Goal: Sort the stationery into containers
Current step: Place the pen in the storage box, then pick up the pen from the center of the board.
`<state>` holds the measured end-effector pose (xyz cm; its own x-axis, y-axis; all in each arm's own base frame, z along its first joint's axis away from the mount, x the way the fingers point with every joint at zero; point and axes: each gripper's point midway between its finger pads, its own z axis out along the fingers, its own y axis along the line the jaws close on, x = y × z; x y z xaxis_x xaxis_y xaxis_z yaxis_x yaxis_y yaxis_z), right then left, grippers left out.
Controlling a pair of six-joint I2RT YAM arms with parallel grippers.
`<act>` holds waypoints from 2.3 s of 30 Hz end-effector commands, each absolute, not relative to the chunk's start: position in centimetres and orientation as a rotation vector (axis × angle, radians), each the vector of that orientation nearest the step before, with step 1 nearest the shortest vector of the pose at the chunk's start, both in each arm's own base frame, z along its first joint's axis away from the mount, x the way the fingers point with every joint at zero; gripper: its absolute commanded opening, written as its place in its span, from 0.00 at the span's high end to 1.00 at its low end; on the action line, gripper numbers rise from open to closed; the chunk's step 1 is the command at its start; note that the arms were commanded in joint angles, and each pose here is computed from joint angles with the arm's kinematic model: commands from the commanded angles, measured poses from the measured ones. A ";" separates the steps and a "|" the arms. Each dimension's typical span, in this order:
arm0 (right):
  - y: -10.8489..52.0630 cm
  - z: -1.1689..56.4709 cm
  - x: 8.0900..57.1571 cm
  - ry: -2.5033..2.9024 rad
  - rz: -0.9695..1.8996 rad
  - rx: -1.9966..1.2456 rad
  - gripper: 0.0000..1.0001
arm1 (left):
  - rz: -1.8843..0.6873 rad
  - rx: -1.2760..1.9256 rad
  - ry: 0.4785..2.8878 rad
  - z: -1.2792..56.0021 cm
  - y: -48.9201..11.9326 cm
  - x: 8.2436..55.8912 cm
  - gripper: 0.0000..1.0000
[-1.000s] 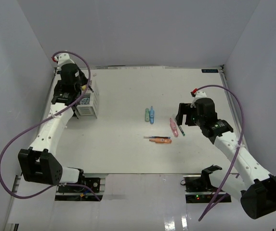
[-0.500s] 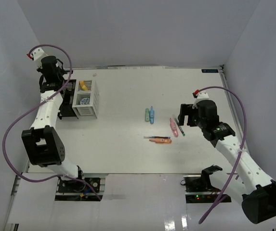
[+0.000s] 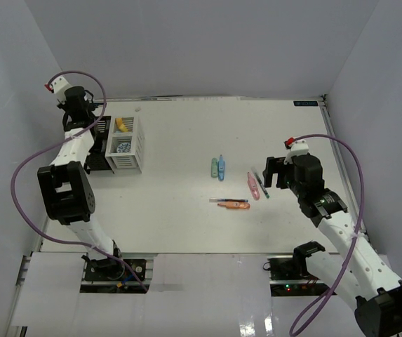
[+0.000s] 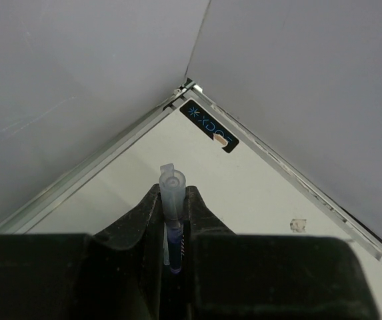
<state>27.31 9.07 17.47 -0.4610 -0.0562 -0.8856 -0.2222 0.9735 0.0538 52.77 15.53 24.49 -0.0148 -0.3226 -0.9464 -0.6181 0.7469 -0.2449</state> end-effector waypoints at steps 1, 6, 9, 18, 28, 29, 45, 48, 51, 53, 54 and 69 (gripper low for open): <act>9.6 19.5 28.3 1.989 0.226 -0.169 0.10 | 0.255 -0.767 1.552 25.8 15.6 52.7 0.79; 10.0 18.2 28.5 2.042 0.240 -0.181 0.10 | 0.209 -0.738 1.567 26.1 14.6 52.3 0.37; 10.4 17.4 28.7 2.082 0.263 -0.163 0.10 | 0.171 -0.695 1.592 27.1 13.7 51.7 0.07; 10.7 14.4 29.8 2.267 0.274 -0.107 0.10 | 0.022 -0.630 1.815 27.1 9.5 46.7 0.02; 9.1 8.9 29.9 2.477 0.175 -0.032 0.02 | -0.019 -0.167 1.986 24.4 -0.8 40.7 0.02; 8.8 8.0 29.7 2.502 0.168 -0.019 0.01 | -0.032 -0.119 1.991 24.2 -1.9 40.3 0.02; 7.9 2.3 28.2 2.661 0.096 0.068 0.23 | -0.158 -0.107 2.078 22.2 -5.4 36.8 0.02; 7.8 1.9 28.1 2.671 0.080 0.060 0.25 | -0.159 -0.100 2.080 22.1 -5.6 36.7 0.02; 7.5 1.5 28.0 2.685 0.034 0.049 0.27 | -0.170 -0.095 2.088 21.7 -6.0 36.5 0.02; 7.4 1.2 28.0 2.695 0.013 0.038 0.28 | -0.179 -0.095 2.092 21.6 -6.3 36.5 0.02; 7.6 1.1 27.9 2.698 0.012 0.026 0.29 | -0.182 -0.093 2.094 21.6 -6.3 36.5 0.02; 8.8 -0.6 27.5 2.750 0.066 -0.030 0.71 | -0.364 -0.068 2.130 22.0 -9.6 37.0 0.02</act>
